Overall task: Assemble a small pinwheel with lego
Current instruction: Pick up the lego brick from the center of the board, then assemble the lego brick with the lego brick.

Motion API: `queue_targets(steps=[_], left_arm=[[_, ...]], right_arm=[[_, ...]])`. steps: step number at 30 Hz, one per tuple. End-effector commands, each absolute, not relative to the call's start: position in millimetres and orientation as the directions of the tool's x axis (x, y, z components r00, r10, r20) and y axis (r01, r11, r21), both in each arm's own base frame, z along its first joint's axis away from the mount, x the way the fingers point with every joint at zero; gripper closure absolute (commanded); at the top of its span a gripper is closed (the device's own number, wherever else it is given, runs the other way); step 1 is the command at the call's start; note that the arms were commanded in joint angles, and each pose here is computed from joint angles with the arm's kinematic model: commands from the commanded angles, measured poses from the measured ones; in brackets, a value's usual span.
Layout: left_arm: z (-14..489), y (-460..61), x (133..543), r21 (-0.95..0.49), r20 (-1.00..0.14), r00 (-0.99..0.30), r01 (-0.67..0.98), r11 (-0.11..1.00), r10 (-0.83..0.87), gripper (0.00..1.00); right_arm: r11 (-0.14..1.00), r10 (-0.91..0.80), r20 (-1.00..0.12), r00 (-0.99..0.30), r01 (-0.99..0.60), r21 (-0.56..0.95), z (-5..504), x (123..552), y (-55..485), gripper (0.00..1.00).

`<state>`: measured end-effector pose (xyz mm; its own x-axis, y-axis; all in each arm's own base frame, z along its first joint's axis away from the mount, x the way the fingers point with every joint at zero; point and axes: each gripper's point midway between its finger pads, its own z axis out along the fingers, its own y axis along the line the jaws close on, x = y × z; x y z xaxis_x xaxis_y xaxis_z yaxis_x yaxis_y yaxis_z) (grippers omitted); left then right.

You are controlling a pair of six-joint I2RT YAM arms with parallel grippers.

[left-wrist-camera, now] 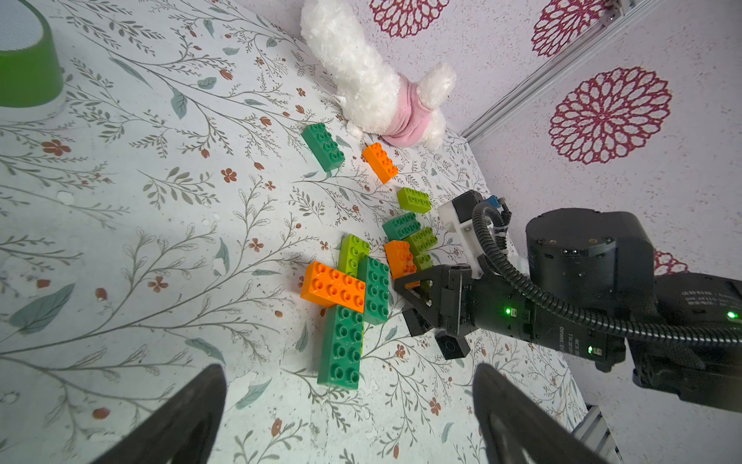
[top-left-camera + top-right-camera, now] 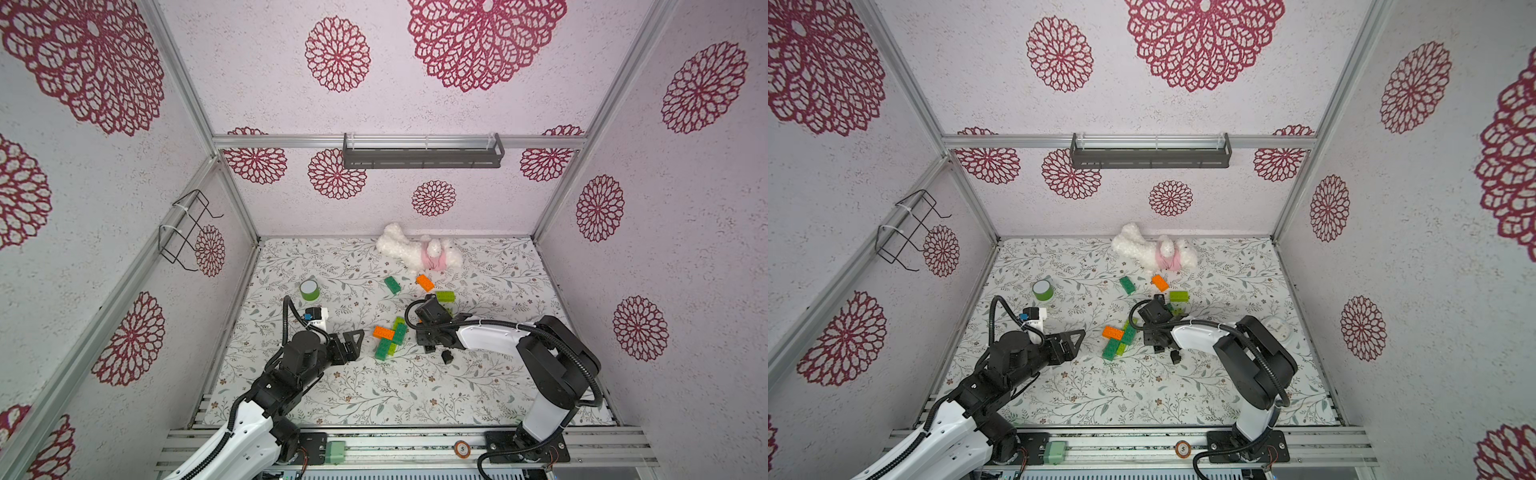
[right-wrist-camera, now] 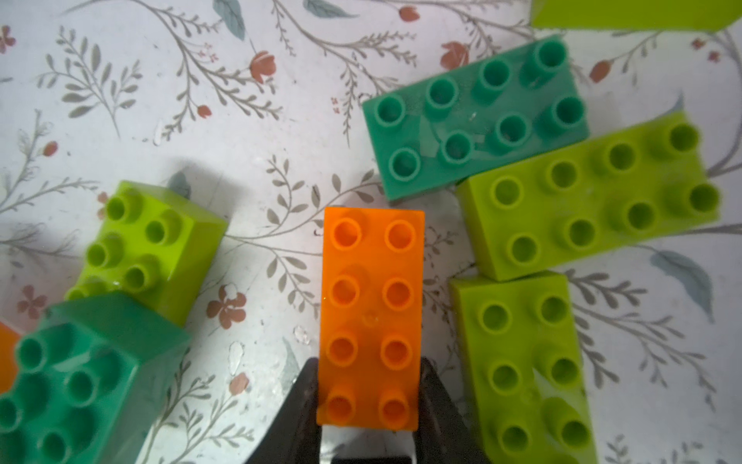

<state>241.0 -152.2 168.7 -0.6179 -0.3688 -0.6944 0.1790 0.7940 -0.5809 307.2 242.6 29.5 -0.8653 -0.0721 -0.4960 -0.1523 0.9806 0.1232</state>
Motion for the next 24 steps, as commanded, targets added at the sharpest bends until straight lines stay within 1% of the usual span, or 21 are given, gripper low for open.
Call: queue_targets(steps=[1,5,11,17,22,24], left_arm=[[177.7,-151.1,242.7,-0.593,-0.701,-0.599,0.188,0.783,-0.387,0.03],[181.6,-153.0,244.2,-0.603,-0.696,-0.601,0.192,0.774,-0.393,0.03],[185.8,-163.6,246.9,-0.635,-0.658,-0.649,0.204,0.745,-0.383,0.03],[193.8,-171.8,245.4,-0.655,-0.647,-0.668,0.238,0.717,-0.368,0.03],[190.5,-178.5,243.4,-0.653,-0.639,-0.694,0.262,0.711,-0.331,0.03],[189.7,-184.3,242.3,-0.658,-0.630,-0.712,0.278,0.699,-0.310,0.03]], right_arm=[[0.951,-0.117,-0.566,-0.816,-0.255,0.172,68.3,308.8,256.3,0.70],[0.911,-0.162,-0.622,-0.766,-0.359,0.204,104.9,307.4,268.5,0.71],[0.851,-0.207,-0.691,-0.693,-0.475,0.223,148.8,303.7,269.5,0.71],[0.731,-0.292,-0.788,-0.542,-0.658,0.181,175.2,272.7,268.5,0.71],[0.610,-0.333,-0.866,-0.373,-0.786,0.104,176.9,233.5,270.4,0.72],[0.571,-0.351,-0.874,-0.335,-0.817,0.085,169.8,220.7,272.9,0.73]])
